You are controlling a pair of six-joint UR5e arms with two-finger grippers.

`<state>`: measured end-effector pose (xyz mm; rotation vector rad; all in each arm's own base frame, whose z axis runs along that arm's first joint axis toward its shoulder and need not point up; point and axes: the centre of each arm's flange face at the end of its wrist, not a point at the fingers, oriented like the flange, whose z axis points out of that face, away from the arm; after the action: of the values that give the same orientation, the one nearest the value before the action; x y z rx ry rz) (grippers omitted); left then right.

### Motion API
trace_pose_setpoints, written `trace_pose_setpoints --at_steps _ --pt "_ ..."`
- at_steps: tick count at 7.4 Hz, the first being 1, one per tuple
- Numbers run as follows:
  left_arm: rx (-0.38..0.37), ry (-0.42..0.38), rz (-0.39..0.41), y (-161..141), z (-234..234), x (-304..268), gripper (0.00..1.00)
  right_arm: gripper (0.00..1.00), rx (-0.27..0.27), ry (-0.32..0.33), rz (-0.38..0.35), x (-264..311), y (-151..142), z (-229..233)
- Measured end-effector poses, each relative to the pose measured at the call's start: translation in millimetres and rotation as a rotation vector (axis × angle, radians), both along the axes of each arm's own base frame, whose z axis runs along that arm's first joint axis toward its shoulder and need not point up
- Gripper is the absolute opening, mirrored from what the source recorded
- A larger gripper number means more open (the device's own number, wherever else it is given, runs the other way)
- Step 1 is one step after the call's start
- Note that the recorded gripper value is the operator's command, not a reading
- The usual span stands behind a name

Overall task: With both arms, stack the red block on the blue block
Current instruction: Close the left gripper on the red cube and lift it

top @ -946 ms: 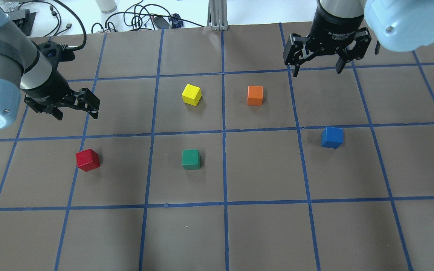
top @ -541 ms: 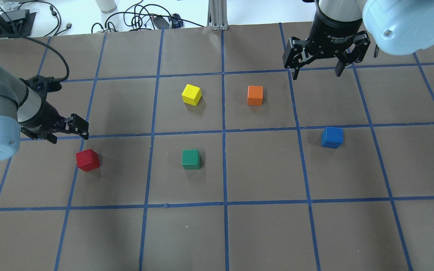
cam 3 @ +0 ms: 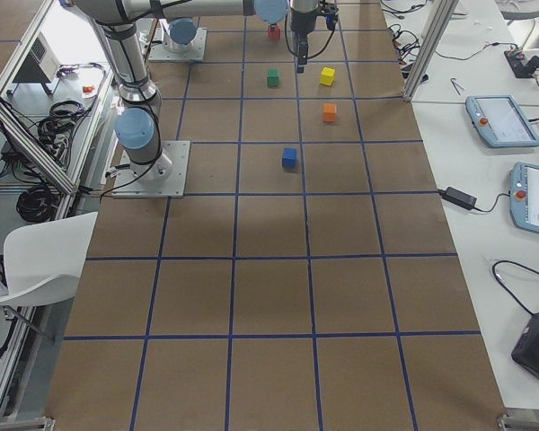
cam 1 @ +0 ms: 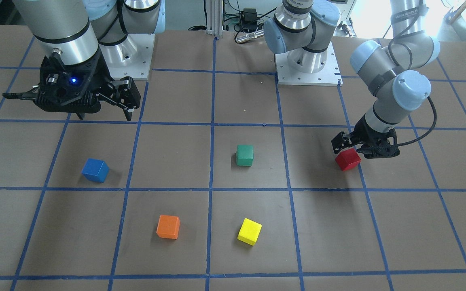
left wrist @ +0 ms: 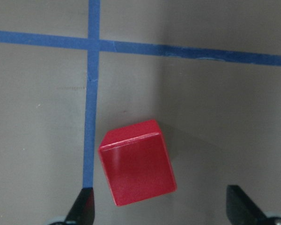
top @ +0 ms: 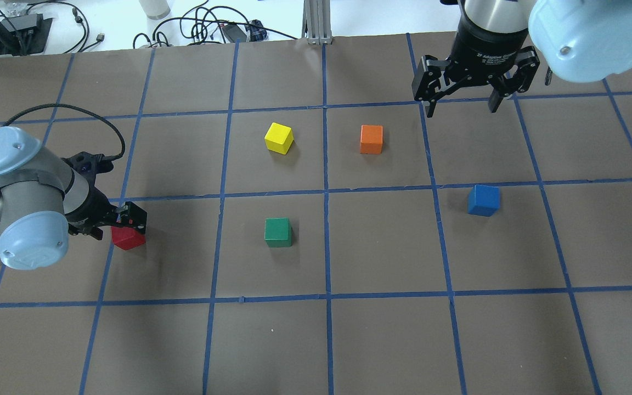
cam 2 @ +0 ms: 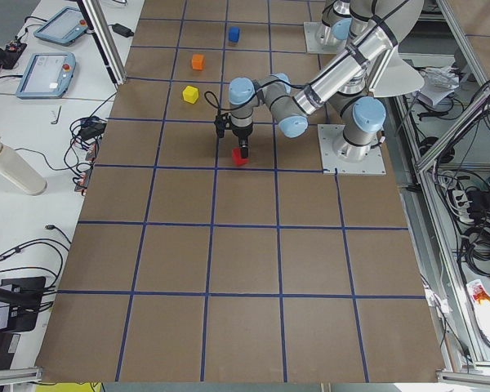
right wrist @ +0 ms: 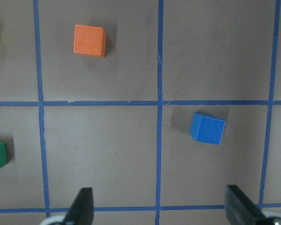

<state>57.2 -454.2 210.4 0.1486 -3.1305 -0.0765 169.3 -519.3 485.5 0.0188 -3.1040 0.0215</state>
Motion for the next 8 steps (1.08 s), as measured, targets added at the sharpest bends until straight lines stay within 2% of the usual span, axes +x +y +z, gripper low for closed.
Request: trace_pose_setpoints --at_steps 1,2,3,4,6,8 --pt "0.012 -0.016 0.001 -2 -10 3 0.88 1.0 0.001 0.0 0.0 0 0 0" --pt "0.02 -0.021 0.002 -3 -19 5 0.48 1.0 0.001 0.0 0.0 0 0 -1" --pt "0.025 -0.021 0.0 -5 -24 6 0.25 1.0 0.002 0.0 0.0 0 0 -1" --pt "0.026 -0.023 -0.004 -6 -25 5 0.16 1.0 0.002 -0.001 0.0 0 1 -1" --pt "0.007 -0.035 -0.004 -9 -17 3 0.12 1.0 0.002 0.0 0.0 0 1 0" --pt "-0.053 -0.061 -0.03 -31 18 -10 0.09 1.0 0.0 0.0 0.0 0 1 0"
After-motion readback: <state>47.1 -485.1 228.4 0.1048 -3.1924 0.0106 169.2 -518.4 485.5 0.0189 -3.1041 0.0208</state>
